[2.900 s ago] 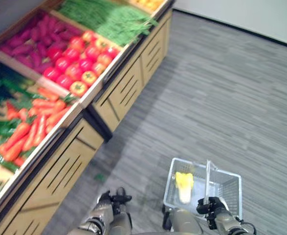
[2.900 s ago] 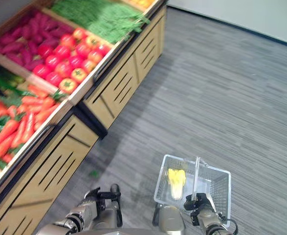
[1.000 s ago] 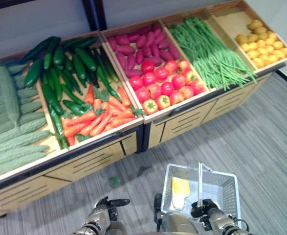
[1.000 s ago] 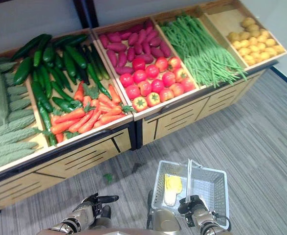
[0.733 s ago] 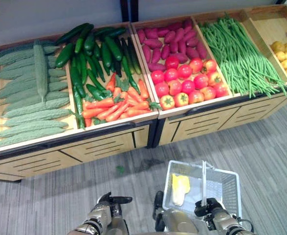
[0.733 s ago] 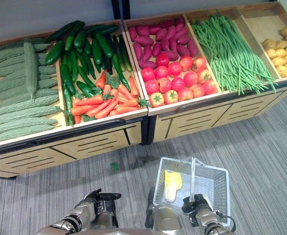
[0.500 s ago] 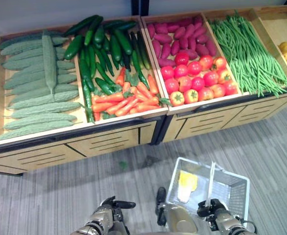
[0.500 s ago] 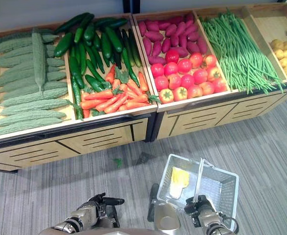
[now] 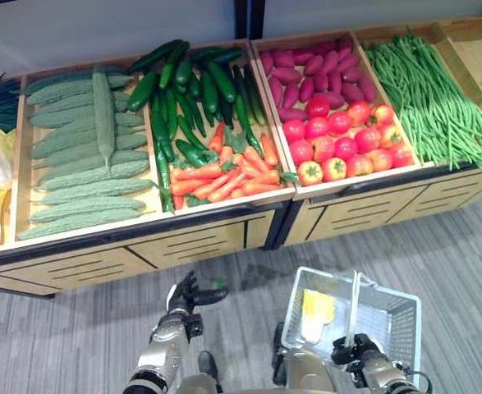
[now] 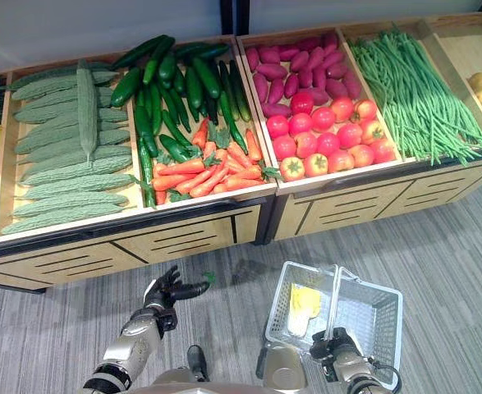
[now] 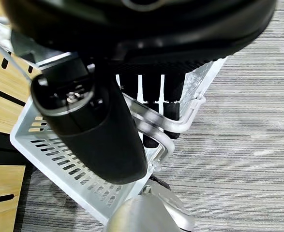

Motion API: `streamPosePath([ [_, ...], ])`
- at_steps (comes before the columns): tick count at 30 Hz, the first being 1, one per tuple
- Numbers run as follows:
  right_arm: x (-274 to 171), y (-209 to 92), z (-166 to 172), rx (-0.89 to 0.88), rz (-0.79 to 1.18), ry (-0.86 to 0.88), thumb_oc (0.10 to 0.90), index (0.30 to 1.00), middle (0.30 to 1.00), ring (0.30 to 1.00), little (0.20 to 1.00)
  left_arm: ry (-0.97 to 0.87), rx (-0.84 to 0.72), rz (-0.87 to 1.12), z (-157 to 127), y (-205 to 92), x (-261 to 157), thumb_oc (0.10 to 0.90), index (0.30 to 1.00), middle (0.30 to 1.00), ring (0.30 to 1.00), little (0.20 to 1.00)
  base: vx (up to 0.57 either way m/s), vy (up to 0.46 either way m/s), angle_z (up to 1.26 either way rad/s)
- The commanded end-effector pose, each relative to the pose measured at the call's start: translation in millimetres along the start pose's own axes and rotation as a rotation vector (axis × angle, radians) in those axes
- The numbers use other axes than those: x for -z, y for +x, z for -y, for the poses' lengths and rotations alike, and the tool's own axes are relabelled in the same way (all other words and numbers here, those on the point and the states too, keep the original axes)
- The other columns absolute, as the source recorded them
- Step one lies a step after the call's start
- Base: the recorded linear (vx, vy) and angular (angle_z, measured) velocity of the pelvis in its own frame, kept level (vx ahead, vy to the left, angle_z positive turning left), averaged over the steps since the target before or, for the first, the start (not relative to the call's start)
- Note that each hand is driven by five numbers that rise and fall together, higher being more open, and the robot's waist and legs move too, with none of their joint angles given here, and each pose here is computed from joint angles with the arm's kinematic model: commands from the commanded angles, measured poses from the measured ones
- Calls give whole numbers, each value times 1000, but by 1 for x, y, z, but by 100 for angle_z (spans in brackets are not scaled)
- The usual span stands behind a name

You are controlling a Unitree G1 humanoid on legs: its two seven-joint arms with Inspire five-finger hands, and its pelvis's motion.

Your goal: Get the vegetables into the basket

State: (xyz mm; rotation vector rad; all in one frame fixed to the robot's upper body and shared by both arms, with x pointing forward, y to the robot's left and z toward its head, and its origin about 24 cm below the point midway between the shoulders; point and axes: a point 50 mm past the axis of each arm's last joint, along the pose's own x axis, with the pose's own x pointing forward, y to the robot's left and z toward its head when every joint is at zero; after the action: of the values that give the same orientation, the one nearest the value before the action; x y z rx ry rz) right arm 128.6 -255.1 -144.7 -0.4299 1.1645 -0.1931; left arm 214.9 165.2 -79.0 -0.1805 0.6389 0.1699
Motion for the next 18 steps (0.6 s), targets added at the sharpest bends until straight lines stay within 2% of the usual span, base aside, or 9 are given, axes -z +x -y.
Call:
streamPosePath([
  [1, 23, -2, 1, 10, -64, -58, 400, 300, 300, 300, 300, -65, -2, 190, -3, -4, -36, 900, 1000, 1000, 1000, 1000, 0, 0, 0],
  [3, 22, -2, 0, 5, -54, -39, 400, 300, 300, 300, 300, -118, 22, 323, -1, -17, -60, 900, 1000, 1000, 1000, 1000, 0, 0, 0],
  [6, 22, -3, 0, 3, -47, -33, 400, 300, 300, 300, 300, -102, 31, 425, -3, -25, -80, 900, 1000, 1000, 1000, 1000, 0, 0, 0],
  [10, 19, -3, -1, -1, -23, -48, 400, 300, 300, 300, 300, -130, -10, 602, -7, -37, -115, 900, 1000, 1000, 1000, 1000, -6, 2, -1],
  [11, 19, -2, -1, 1, -21, -60, 400, 300, 300, 300, 300, -95, -36, 694, -10, -43, -135, 900, 1000, 1000, 1000, 1000, -20, 2, -5],
  [18, 22, -2, 3, 17, -28, -87, 400, 300, 300, 300, 300, 8, -144, 916, -19, -60, -181, 900, 1000, 1000, 1000, 1000, -1, -8, -7],
])
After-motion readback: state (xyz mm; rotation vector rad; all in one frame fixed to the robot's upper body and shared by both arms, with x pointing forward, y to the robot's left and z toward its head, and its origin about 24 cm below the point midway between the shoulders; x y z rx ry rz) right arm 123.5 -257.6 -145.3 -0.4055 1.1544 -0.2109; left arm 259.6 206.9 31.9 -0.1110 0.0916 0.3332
